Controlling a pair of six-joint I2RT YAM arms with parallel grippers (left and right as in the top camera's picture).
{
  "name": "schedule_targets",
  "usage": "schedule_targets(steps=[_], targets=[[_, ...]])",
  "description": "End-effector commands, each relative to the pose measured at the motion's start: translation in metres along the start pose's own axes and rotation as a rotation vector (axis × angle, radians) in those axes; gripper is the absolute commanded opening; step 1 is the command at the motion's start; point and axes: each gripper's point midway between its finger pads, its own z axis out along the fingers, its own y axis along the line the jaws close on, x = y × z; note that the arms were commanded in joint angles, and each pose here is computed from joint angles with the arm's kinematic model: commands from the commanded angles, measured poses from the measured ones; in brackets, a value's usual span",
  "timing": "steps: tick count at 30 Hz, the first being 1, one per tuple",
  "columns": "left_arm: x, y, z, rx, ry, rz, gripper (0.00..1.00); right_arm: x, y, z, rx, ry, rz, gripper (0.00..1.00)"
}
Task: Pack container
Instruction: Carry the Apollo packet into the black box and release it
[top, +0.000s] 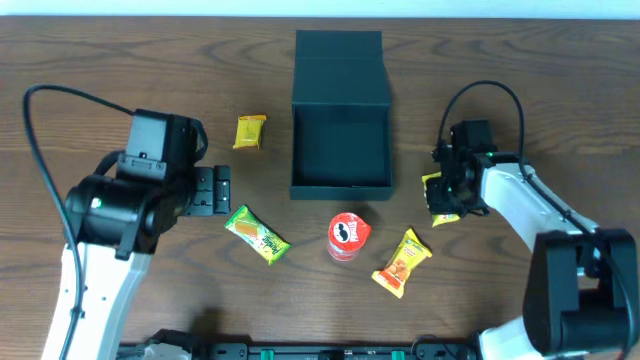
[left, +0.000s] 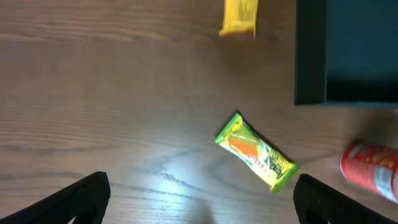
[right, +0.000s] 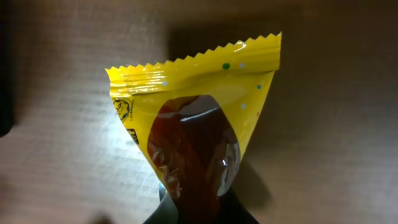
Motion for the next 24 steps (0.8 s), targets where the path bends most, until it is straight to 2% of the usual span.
schedule_targets(steps=[1,6,9,13,18,24], targets=[[-0.022,0.010,-0.032,-0.034,-0.133,-0.045,0.96,-0.026,0.007,-0.040,-0.033,-0.113,0.081,0.07],[-0.041,0.021,-0.062,-0.071,-0.256,-0.069,0.95,-0.056,0.025,-0.108,-0.073,-0.273,0.108,0.06],[-0.051,0.022,-0.072,-0.071,-0.303,-0.079,0.95,-0.080,0.064,-0.147,-0.176,-0.371,0.043,0.06],[-0.054,0.021,-0.073,-0.067,-0.319,-0.087,0.95,-0.096,0.102,-0.171,-0.230,-0.453,-0.031,0.06],[-0.054,0.021,-0.073,-0.066,-0.318,-0.096,0.95,-0.117,0.156,-0.153,-0.319,-0.489,-0.117,0.08],[-0.045,0.023,-0.073,-0.072,-0.287,-0.091,0.95,-0.142,0.180,-0.112,-0.377,-0.472,-0.083,0.07]])
